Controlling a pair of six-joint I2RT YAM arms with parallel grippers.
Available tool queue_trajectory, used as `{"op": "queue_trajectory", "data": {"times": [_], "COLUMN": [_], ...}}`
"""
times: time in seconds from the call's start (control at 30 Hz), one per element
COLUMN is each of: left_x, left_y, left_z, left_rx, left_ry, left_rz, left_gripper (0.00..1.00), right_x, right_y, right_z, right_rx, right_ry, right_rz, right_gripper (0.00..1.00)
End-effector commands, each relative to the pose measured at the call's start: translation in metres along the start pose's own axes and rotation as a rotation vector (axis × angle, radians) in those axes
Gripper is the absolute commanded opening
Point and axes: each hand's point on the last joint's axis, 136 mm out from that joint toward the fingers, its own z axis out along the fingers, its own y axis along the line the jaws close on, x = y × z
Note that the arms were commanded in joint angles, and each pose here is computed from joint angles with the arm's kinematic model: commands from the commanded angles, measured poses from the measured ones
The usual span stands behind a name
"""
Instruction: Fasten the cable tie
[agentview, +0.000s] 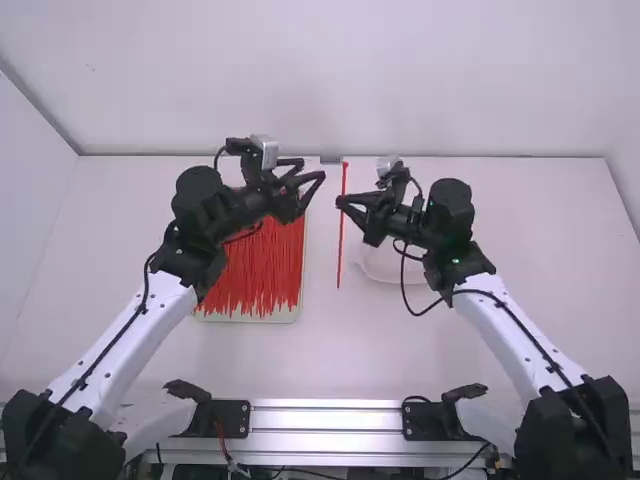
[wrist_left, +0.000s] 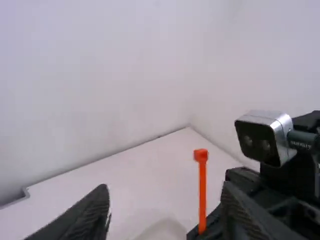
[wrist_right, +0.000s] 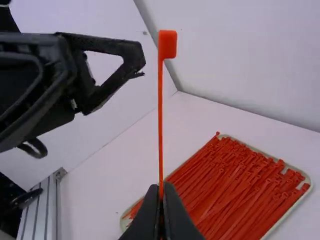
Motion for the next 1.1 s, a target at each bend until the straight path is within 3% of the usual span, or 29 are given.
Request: {"op": "queue_trajectory", "data": {"times": [0.0,0.23,0.5,0.8,1.07], "left_x": [-0.023,-0.041,-0.044,-0.038,-0.034], "left_y": [-0.02,-0.036,-0.055,-0.063,-0.087], "left_z": [-0.011,-0.025,-0.015,0.005,0.009], "left_rx": [0.113,0.281,0.595,0.849,0.935], "left_ry": [-0.019,0.022,0.1,0.158,0.142], "left_rz": [0.096,0.195,0.198,0.195,0.253], "left_gripper": [0.71,0.87,0.94,0.83,0.82], "right_x": [-0.009,-0.016,-0.03,-0.044,-0.051], "right_y": [0.011,0.015,0.029,0.045,0.047], "right_z": [-0.008,-0.025,-0.041,-0.046,-0.041], "right_rx": [-0.089,-0.17,-0.267,-0.324,-0.295], "right_ry": [0.006,-0.002,-0.036,-0.08,-0.117], "right_rz": [-0.017,-0.064,-0.198,-0.321,-0.343], "right_gripper": [0.0,0.0,0.0,0.0,0.0]}}
